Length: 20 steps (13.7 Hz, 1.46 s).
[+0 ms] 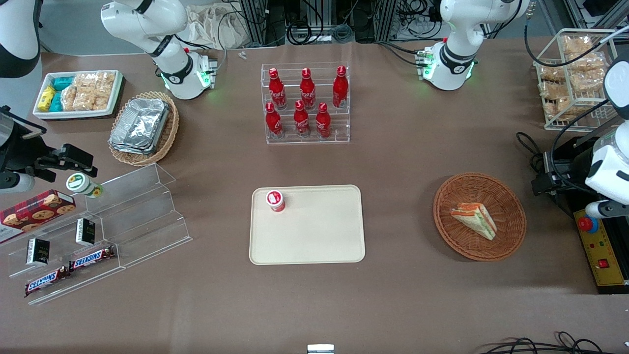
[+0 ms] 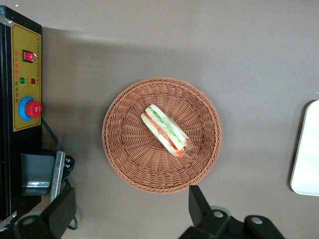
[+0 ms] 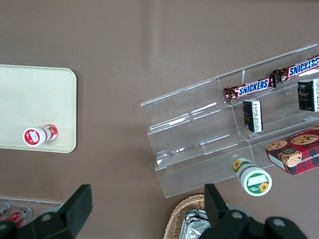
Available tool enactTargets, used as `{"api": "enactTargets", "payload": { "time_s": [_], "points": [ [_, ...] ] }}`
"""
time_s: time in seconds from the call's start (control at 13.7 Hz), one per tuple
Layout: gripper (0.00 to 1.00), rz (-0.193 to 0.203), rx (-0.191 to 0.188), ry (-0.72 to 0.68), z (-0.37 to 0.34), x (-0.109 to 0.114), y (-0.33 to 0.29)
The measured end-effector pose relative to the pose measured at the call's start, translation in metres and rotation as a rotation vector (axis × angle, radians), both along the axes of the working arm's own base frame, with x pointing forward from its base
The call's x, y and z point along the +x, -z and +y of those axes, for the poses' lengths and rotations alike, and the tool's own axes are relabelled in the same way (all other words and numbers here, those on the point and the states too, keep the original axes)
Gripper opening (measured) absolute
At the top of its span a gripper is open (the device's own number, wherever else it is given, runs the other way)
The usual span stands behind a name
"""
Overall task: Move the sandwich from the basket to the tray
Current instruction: 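Move the left gripper over the wicker basket toward the sandwich, then lower the left gripper and close it on the wrapped sandwich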
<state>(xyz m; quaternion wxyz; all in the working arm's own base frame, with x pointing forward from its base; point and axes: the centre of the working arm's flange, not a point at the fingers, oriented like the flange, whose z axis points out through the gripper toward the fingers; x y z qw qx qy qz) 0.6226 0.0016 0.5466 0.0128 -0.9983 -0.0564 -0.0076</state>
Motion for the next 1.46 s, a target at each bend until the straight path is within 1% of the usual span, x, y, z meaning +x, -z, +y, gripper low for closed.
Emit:
{"api": "enactTargets", "payload": {
  "time_s": [0.44, 0.66, 0.88, 1.1, 1.32, 1.46],
  "points": [
    [1.00, 0.004, 0.000, 0.000, 0.000, 0.000, 0.001],
    [1.00, 0.023, 0.000, -0.002, 0.001, 0.000, 0.010],
    [1.00, 0.064, -0.001, 0.000, 0.000, -0.001, 0.039],
    [1.00, 0.078, -0.008, -0.013, -0.004, -0.003, 0.085],
    [1.00, 0.093, -0.009, -0.078, -0.015, -0.001, 0.126],
    [1.00, 0.090, -0.010, -0.135, -0.020, 0.000, 0.144]
  ]
}}
